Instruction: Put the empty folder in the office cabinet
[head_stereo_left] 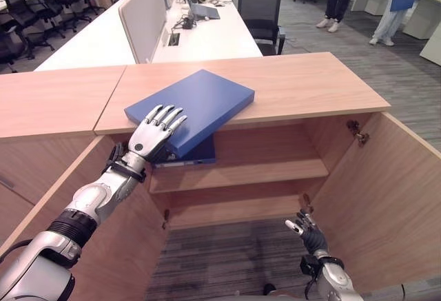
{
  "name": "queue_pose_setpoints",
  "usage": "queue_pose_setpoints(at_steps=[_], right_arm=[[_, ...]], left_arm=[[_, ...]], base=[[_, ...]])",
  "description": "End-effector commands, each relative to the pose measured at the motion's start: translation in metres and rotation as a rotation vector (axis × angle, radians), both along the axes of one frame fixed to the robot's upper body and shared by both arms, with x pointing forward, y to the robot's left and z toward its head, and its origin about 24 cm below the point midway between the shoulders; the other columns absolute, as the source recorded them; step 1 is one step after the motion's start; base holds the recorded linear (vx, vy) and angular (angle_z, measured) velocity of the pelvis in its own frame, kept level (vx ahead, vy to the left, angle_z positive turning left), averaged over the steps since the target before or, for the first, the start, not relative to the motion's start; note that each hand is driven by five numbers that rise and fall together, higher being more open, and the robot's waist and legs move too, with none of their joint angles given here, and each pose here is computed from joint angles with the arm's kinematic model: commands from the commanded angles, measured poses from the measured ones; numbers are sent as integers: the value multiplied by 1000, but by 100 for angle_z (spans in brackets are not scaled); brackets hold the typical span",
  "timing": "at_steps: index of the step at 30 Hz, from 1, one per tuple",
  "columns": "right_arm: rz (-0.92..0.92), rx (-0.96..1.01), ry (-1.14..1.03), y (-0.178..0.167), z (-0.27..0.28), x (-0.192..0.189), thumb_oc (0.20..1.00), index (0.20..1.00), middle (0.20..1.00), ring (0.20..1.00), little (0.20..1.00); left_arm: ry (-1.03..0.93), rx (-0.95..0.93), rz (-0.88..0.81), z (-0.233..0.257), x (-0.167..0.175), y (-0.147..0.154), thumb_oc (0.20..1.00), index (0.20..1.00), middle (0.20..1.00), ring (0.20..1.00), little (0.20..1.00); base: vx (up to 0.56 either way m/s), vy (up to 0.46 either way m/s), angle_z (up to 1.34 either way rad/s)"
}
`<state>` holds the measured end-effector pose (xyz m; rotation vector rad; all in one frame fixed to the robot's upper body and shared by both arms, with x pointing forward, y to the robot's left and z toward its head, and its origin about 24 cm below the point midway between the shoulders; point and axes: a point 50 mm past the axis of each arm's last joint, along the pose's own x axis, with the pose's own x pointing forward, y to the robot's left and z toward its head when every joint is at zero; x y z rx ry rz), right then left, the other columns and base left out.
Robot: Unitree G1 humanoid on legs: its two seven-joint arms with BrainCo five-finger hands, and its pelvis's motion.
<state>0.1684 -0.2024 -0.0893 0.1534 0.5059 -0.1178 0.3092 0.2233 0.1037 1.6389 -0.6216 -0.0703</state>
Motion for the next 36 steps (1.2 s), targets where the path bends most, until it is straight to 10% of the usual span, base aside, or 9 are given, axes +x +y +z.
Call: queue_pose_setpoints(at_steps=[1, 9, 10, 11, 36], right_arm=[[49, 18, -201, 7, 33, 33, 1000, 1000, 1000, 1000, 1000], [44, 25, -204, 6, 33, 33, 1000, 1000, 1000, 1000, 1000], [44, 24, -203, 6, 33, 33, 1000, 1000, 1000, 1000, 1000], [46, 23, -205, 6, 33, 33, 1000, 1000, 1000, 1000, 1000], [10, 12, -202, 6, 34, 37, 1000, 1000, 1000, 1000, 1000]], left_arm=[[-133, -47, 22, 43, 25, -1, 1000, 1000, 1000, 1000, 1000], [-122, -58, 32, 41, 25, 1, 1000, 1000, 1000, 1000, 1000], [-121, -61, 26, 42, 25, 0, 821, 821, 821, 821, 821], [-125, -57, 20, 43, 25, 0, 200, 200, 200, 200, 200], [-258, -356, -63, 87, 18, -13, 200, 200, 200, 200, 200]], base=[[7, 15, -6], [2, 3, -1], [0, 0, 0], [0, 0, 0], [-8, -5, 1]])
